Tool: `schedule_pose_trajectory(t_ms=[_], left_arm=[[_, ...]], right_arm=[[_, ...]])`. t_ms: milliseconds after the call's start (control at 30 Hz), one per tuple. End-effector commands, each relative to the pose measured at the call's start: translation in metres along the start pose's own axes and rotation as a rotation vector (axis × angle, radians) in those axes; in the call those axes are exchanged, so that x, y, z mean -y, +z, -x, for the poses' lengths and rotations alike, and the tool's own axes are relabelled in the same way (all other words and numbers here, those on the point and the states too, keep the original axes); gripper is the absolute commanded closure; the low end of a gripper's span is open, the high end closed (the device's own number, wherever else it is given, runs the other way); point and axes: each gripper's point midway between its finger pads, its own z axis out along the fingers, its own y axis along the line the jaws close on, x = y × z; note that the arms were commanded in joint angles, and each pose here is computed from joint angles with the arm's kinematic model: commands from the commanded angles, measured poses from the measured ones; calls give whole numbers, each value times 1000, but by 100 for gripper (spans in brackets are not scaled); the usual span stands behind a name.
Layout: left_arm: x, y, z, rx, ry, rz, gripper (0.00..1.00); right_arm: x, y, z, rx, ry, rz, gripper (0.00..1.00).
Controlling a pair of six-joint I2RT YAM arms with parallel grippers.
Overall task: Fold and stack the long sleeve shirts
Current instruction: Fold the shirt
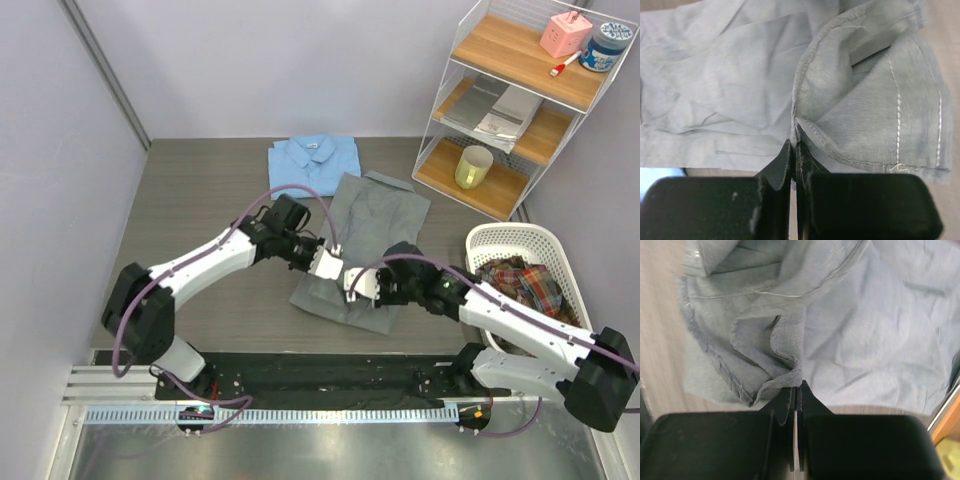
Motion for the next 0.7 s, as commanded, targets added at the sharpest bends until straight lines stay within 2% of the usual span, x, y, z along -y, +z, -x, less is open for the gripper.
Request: schedule_pose_trajectory(t_ms=[0, 167, 367, 567, 667], left_arm=[[-47, 5, -3, 38, 35, 44, 100], [-76, 23, -34, -1, -6, 48, 100], [-104, 35, -52, -36, -7, 89, 100], [-109, 43, -68, -64, -46, 101, 100], [-120, 46, -78, -96, -83, 141, 98]], right_arm=[[37, -1, -7, 16, 41, -14, 99], [65, 8, -32, -29, 144, -8, 99], [86, 20, -56, -65, 208, 0, 99], [92, 27, -74, -108, 255, 7, 99], [91, 27, -83, -138, 261, 4, 93]])
